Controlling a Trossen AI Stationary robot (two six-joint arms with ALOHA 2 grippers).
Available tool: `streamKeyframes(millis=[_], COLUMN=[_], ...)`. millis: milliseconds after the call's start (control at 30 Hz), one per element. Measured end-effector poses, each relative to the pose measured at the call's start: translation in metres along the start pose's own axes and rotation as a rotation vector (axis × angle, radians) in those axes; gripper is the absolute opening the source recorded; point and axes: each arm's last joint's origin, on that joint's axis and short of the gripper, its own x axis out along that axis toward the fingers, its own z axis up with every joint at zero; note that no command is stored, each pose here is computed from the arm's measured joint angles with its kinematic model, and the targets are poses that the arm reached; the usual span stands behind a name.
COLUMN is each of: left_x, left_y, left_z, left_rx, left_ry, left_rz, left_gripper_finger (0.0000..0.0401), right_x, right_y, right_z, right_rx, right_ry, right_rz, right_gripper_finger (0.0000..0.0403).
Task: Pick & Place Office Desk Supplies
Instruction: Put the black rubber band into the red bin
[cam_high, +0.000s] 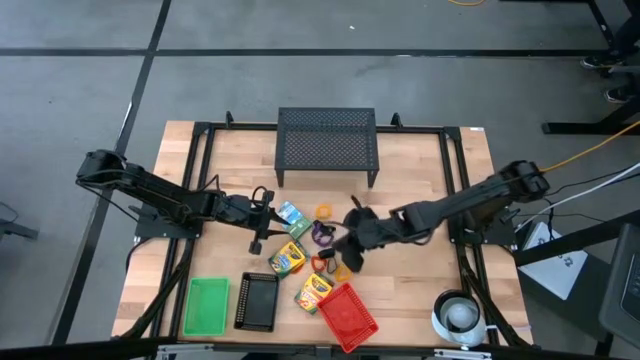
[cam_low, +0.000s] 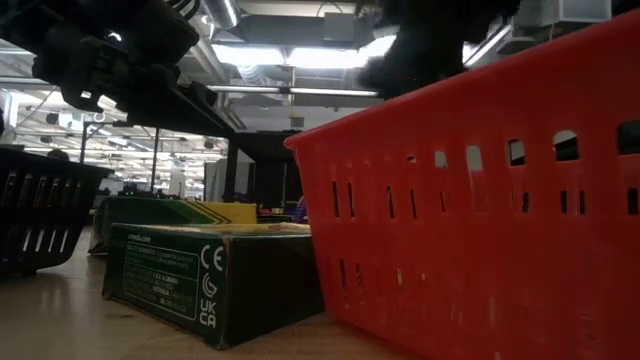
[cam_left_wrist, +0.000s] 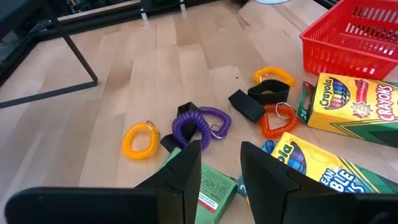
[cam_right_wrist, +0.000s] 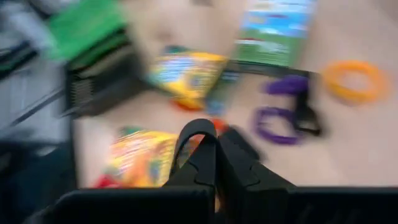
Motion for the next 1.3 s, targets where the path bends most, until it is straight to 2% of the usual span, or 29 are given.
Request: streamKeyframes(millis=[133, 333, 533, 1000, 1100, 1300], left_x=[0.000, 0.000, 0.000, 0.000, 0.000, 0.000], left_y=[0.000, -0.001, 0.000, 0.000, 0.000, 0.000], left_z=[0.001, 0.001, 0.005, 0.005, 0.005, 0.005], left_rx=[0.008, -0.001, -0.003, -0.005, -0.005, -0.005], left_ry=[-0.006, -0.017, -0.053, -0.055, -0.055, -0.055], left_rz=[-0.004, -0.024, -0.019, -0.020, -0.020, -0.020], left_gripper_finger=[0.0111, 0.0111, 0.0111, 0.0111, 0.0111, 0.0111], right_x=[-0.007, 0.005, 0.019, 0.046, 0.047, 0.046], right_y=[0.021, 0.037, 0.053, 0.052, 0.052, 0.054], right_z=[-0.005, -0.031, -0.050, -0.077, -0.078, -0.076], right_rx=[-0.074, -0.149, -0.156, -0.069, -0.065, -0.062], right_ry=[-0.025, 0.075, 0.150, 0.273, 0.277, 0.266], right_rz=[0.142, 0.209, 0.346, 0.303, 0.303, 0.326], right_gripper_finger=[0.0001, 0.0001, 0.0000, 0.0002, 0.0025, 0.0119])
